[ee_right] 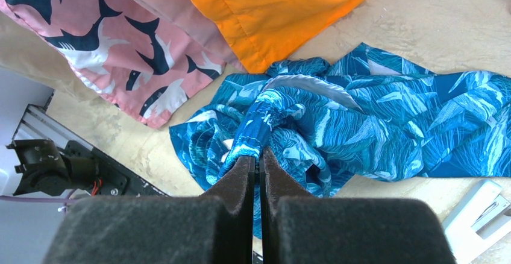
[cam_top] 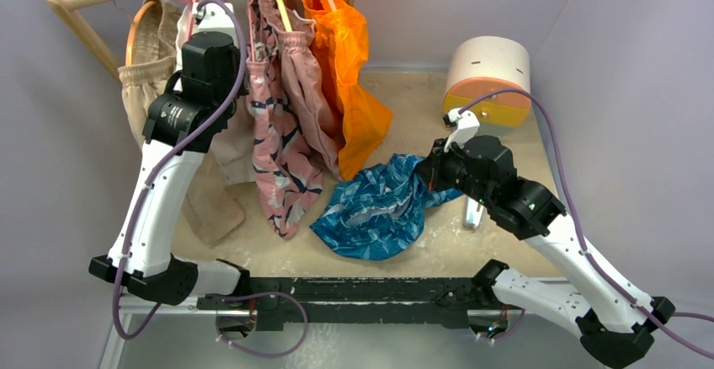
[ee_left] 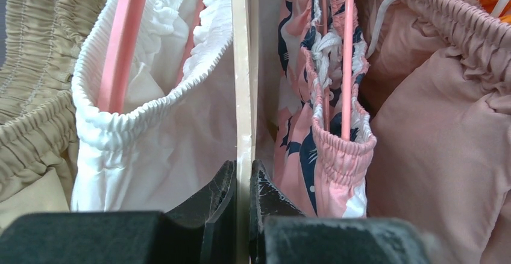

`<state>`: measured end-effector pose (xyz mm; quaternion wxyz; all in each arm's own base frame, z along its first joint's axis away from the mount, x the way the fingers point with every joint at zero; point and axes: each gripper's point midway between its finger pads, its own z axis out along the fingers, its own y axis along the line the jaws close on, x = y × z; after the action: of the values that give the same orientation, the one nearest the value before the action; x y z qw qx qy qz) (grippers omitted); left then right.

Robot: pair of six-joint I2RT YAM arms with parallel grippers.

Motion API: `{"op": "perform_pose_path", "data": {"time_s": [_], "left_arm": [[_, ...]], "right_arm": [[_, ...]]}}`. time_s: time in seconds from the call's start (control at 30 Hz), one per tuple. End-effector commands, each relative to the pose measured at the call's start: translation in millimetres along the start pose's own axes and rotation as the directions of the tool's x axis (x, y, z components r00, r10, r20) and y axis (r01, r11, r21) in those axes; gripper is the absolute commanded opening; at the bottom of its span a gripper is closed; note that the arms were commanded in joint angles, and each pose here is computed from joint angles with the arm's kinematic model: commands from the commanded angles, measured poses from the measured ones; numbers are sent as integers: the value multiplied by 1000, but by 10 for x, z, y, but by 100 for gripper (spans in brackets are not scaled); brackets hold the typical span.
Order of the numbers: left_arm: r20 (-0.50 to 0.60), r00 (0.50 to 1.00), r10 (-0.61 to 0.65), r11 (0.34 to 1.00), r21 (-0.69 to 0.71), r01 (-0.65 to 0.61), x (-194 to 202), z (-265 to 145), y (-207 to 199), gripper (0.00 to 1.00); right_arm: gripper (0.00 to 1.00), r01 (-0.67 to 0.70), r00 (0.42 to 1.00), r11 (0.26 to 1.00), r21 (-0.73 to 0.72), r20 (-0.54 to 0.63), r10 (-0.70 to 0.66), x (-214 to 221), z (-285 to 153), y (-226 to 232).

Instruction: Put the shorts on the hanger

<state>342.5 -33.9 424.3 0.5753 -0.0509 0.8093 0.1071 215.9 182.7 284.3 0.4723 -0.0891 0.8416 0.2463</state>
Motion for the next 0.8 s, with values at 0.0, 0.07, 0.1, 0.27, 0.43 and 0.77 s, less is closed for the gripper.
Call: {"op": "perform_pose_path", "data": {"time_s": [0.0, 0.07, 0.1, 0.27, 0.43, 0.77], "left_arm": [[158, 984, -88, 996, 11, 88, -452, -229, 148, 0], [181, 979, -97, 995, 19, 95, -497, -295, 181, 0], [190, 977, -101, 995, 28, 98, -514, -321, 183, 0], [224, 969, -103, 993, 81, 86, -565, -421, 158, 0], [257, 957, -134, 989, 99, 112, -577, -560, 228, 0], [281, 936, -214, 966, 205, 160, -503, -890, 266, 0]], "right_arm": [[0, 1, 998, 1000, -15, 67, 0, -211, -66, 50], [0, 1, 997, 1000, -8, 72, 0, -226, -70, 41], [0, -1, 997, 1000, -4, 78, 2, -242, -73, 35], [0, -4, 996, 1000, -4, 91, 4, -240, -105, 21], [0, -4, 996, 1000, -1, 85, 4, -230, -109, 16], [0, -6, 997, 1000, 14, 83, 5, -266, -138, 3]]}}
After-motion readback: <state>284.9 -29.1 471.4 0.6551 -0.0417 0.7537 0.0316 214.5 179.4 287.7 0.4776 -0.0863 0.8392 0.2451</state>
